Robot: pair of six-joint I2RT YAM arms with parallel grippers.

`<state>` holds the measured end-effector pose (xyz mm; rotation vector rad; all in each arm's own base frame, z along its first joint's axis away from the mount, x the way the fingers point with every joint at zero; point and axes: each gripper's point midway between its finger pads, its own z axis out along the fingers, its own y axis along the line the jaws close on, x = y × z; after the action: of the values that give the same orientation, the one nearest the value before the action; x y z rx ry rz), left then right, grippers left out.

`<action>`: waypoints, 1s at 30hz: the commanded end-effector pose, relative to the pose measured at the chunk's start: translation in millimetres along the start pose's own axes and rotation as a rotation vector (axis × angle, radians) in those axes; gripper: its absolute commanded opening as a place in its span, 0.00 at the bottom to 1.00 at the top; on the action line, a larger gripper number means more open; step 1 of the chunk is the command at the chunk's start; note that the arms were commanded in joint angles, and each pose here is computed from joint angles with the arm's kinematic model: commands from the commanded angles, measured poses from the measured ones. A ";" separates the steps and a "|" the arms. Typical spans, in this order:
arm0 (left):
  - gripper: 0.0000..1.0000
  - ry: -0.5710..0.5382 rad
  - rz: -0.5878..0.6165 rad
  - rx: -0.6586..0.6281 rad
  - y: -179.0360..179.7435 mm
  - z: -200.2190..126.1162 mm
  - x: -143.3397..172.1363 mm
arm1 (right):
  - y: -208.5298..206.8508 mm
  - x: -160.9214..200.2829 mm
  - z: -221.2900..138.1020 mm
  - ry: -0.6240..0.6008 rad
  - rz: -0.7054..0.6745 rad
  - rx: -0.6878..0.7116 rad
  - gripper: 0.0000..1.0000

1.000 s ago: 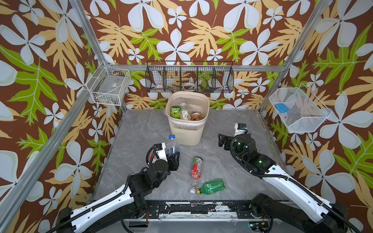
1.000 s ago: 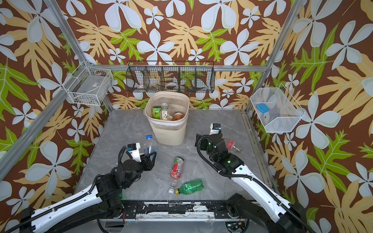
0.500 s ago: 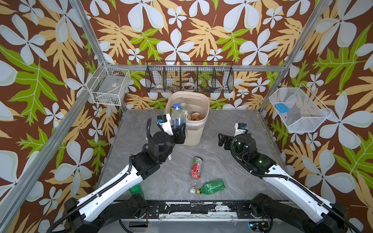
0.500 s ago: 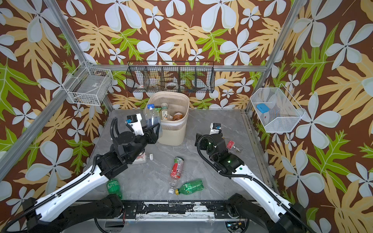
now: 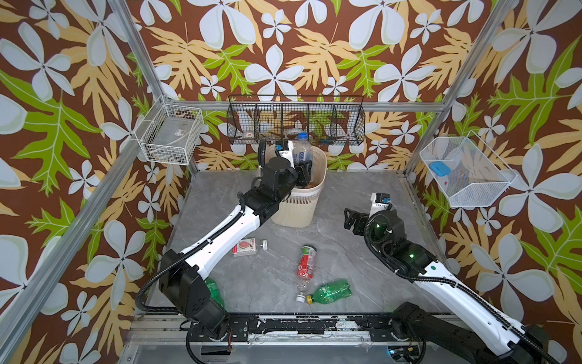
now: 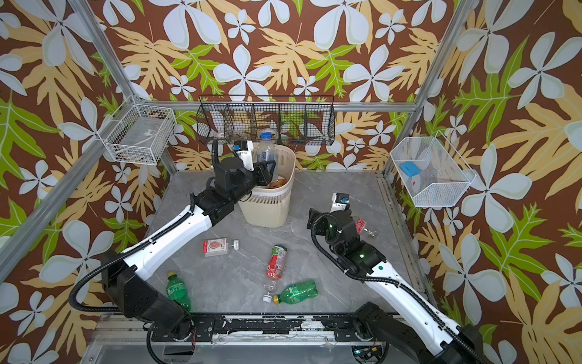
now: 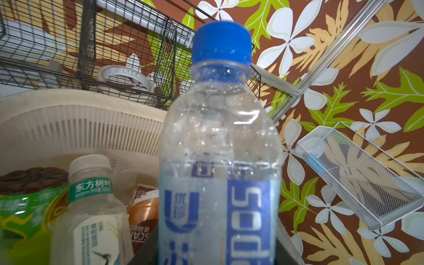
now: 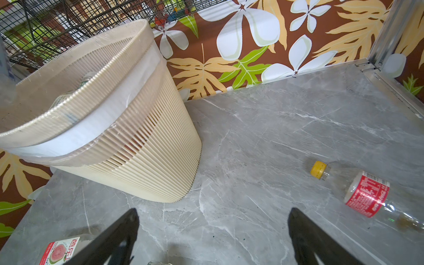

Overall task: Throw the plastic bottles in the bin
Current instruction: Throw the plastic bottle into the trash bin.

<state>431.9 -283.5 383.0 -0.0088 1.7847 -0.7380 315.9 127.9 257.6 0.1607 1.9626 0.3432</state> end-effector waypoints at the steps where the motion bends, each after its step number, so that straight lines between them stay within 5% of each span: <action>1: 0.46 0.023 0.002 0.008 2.5 7.3 3.3 | -1.6 -1.1 0.0 -0.007 -0.009 0.010 0.99; 6: 0.48 0.047 -0.028 -0.006 14.8 16.5 11.7 | -1.7 -1.1 0.0 -0.007 -0.011 0.011 1.00; 10: 0.87 0.060 -0.036 -0.002 15.4 18.3 11.7 | -1.9 -1.9 -0.6 -0.009 -0.011 0.012 1.00; 13: 1.00 0.053 -0.017 -0.005 12.9 13.5 4.1 | -1.7 -3.1 -1.5 -0.012 -0.008 0.010 1.00; 23: 1.00 -0.135 0.031 0.004 11.9 -63.5 -39.0 | 0.5 -0.1 1.5 0.000 -0.003 0.002 1.00; 26: 1.00 -0.175 0.010 -0.037 39.1 -101.3 -16.7 | 1.6 3.0 3.6 0.009 0.001 -0.004 0.99; 30: 1.00 -0.156 -0.084 -0.138 101.0 -140.6 56.6 | 3.1 9.4 7.2 0.025 0.011 -0.015 1.00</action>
<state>335.9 -180.2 331.7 -0.1006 1.7202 -0.6597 317.3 130.5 247.6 0.1558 1.9898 0.3401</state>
